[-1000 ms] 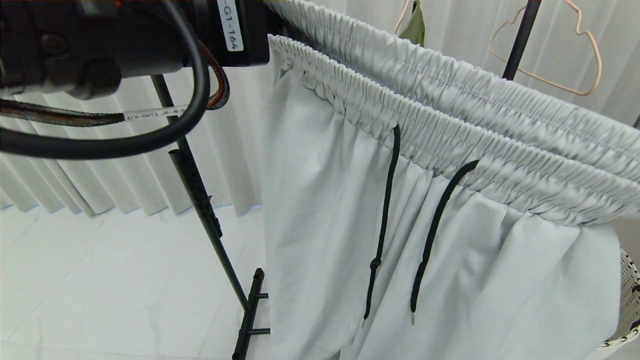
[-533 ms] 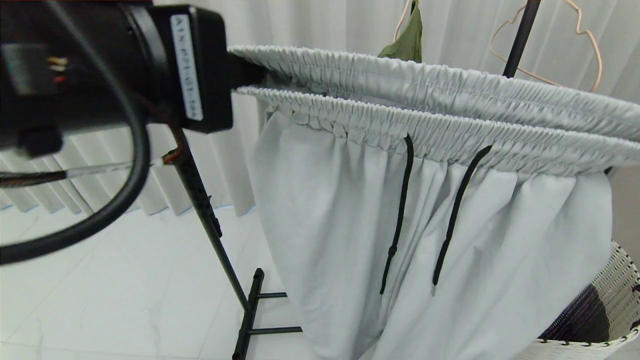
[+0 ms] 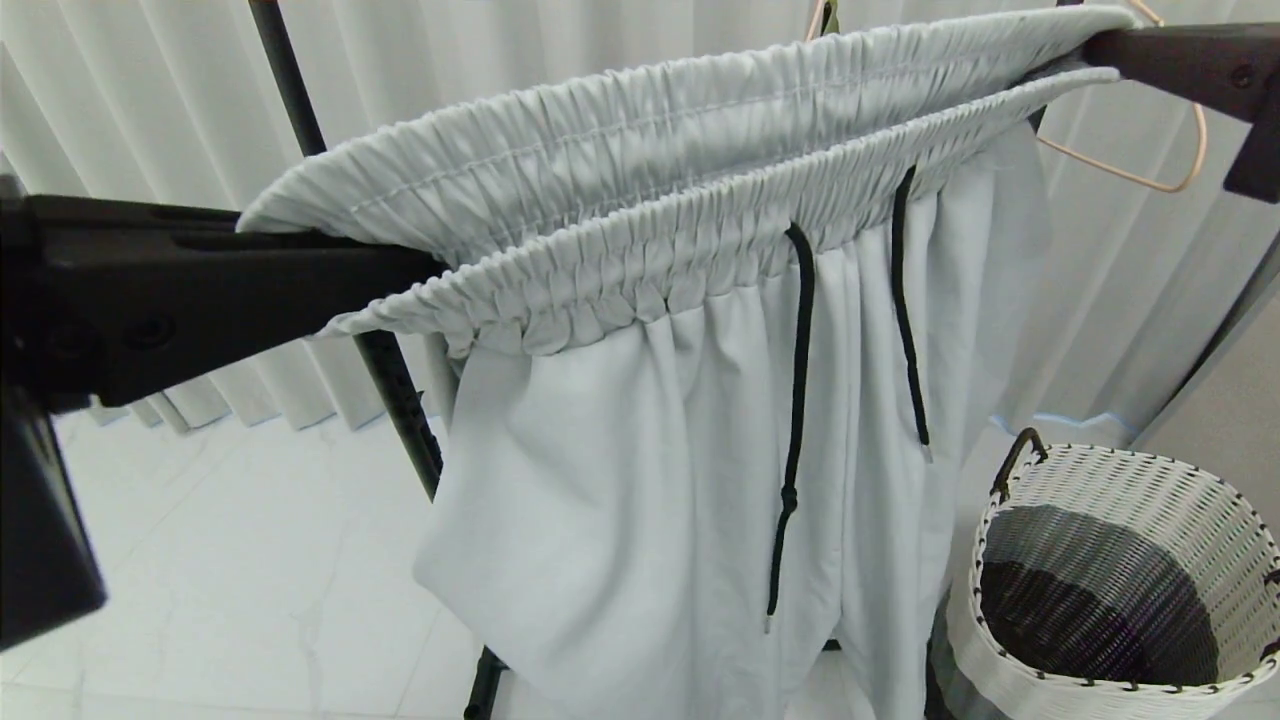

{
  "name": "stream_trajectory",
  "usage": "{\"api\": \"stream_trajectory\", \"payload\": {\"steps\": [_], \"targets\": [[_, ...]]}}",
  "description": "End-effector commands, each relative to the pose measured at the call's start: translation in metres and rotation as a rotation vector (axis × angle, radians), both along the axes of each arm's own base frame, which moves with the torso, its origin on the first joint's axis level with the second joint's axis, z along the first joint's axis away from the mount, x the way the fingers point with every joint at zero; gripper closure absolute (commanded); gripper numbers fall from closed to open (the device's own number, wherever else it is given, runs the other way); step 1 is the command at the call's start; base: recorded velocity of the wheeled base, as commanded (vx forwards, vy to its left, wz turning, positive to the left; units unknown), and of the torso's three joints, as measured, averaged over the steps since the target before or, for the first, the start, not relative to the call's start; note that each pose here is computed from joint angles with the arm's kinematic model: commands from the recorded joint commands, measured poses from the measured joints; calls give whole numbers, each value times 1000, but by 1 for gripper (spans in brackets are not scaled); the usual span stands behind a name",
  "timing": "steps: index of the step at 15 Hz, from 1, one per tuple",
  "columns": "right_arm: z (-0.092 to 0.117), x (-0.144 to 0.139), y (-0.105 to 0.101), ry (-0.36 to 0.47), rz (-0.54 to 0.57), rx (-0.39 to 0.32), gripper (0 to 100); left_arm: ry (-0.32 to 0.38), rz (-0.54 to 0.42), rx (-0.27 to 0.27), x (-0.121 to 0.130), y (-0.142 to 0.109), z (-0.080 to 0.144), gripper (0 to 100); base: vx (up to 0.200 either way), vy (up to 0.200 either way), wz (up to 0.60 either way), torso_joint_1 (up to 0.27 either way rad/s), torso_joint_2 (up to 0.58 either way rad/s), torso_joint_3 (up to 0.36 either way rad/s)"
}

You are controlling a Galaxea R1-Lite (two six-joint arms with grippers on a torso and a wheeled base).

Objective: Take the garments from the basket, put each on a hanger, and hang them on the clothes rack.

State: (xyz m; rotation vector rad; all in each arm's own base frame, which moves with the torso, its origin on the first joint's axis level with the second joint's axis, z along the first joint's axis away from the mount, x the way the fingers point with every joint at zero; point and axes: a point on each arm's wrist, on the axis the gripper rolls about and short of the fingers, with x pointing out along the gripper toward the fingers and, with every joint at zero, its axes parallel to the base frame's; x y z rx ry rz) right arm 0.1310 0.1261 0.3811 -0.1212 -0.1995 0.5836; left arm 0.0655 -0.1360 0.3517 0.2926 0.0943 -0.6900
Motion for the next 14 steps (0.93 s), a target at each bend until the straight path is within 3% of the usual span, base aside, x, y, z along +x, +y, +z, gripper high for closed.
{"api": "stream_trajectory", "payload": {"steps": [1, 3, 5, 7, 9, 10, 14], "targets": [[-8, 11, 10, 27, -5, -28, 100, -13, -19, 11, -4, 2, -1, 100, 0, 0, 0, 0, 0, 0], [-5, 5, 3, 27, -16, -26, 100, -11, -14, 16, -2, 0, -1, 100, 0, 0, 0, 0, 0, 0], [-1, -6, -14, 50, -42, -49, 100, -20, 69, -2, 13, -4, 4, 100, 0, 0, 0, 0, 0, 0], [5, -17, -27, 57, -49, -55, 100, -53, 139, -46, 30, -10, 12, 100, 0, 0, 0, 0, 0, 0], [10, -32, -40, 67, -46, -65, 100, -139, 193, -122, 53, -26, 27, 100, 0, 0, 0, 0, 0, 0], [9, -38, -45, 76, -43, -73, 100, -153, 202, -128, 58, -31, 26, 100, 0, 0, 0, 0, 0, 0], [-8, -47, -47, 120, -2, -124, 100, -113, 198, -59, 58, -31, 2, 100, 0, 0, 0, 0, 0, 0]]}}
